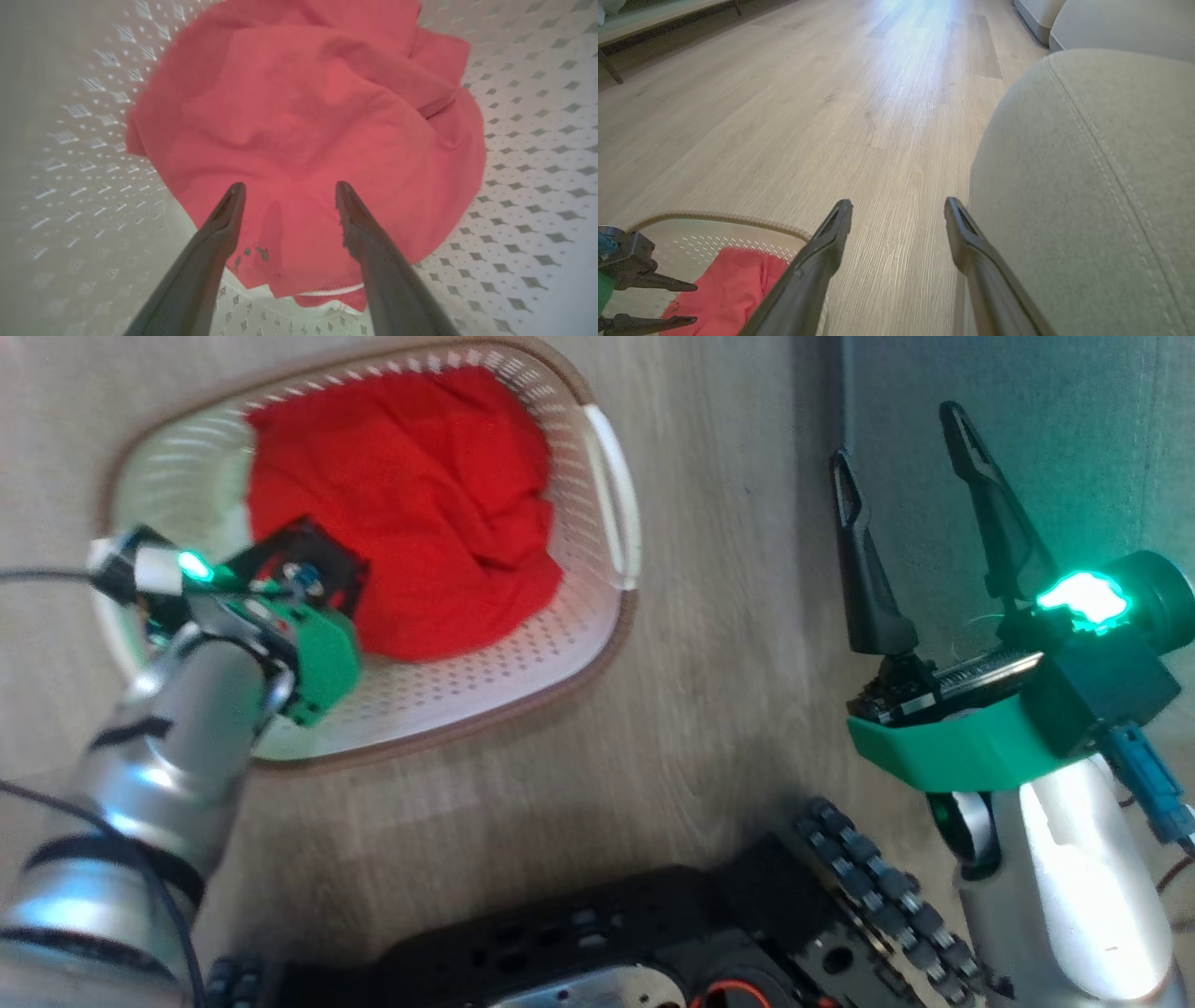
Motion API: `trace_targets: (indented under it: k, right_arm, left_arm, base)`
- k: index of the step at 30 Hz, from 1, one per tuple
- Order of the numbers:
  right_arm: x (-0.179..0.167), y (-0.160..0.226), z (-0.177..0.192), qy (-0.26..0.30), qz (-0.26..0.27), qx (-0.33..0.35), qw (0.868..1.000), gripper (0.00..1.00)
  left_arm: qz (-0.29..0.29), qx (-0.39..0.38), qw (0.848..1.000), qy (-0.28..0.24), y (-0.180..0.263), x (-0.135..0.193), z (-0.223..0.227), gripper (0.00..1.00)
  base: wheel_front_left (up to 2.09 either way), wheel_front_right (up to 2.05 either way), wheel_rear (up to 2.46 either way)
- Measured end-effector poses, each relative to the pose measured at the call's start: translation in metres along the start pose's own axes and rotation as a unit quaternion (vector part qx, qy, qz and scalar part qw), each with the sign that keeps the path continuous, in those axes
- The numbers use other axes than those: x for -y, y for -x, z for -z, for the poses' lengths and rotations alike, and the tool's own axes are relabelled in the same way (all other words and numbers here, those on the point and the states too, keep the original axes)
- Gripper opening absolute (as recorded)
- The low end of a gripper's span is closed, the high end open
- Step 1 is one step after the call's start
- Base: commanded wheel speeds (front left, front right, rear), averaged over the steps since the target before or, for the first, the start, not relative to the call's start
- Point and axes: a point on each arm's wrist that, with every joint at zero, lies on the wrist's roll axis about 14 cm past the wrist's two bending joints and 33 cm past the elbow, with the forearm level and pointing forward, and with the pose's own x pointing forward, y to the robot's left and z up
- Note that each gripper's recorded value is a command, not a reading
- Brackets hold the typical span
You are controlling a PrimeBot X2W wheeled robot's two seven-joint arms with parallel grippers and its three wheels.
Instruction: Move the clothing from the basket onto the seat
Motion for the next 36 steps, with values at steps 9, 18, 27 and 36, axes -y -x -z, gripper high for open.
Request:
trace_targets:
  k: [9, 18, 27, 36]
  right_arm:
    - [0.007, 0.008, 0.034, -0.007, 0.01, -0.048, 0.999, 1.0]
    - [0.006, 0.014, 0.047, -0.006, 0.01, -0.067, 0.998, 1.0]
    - [-0.001, 0.012, 0.051, -0.012, 0.0, -0.069, 0.998, 1.0]
    - [-0.004, 0.01, 0.055, -0.015, -0.003, -0.071, 0.997, 1.0]
  left_arm:
    - [0.027, -0.077, 0.997, -0.011, -0.047, 0.005, 0.035, 1.0]
    - [0.029, -0.131, 0.991, -0.023, -0.061, 0.007, 0.053, 1.0]
    - [0.03, -0.177, 0.983, -0.025, -0.062, 0.006, 0.068, 1.0]
    - [0.03, -0.196, 0.98, -0.006, -0.06, 0.005, 0.076, 0.0]
  base:
    - [0.0, 0.0, 0.0]
    - [0.0, 0.0, 0.0]
    - [0.0, 0.0, 0.0]
    - [0.0, 0.0, 0.0]
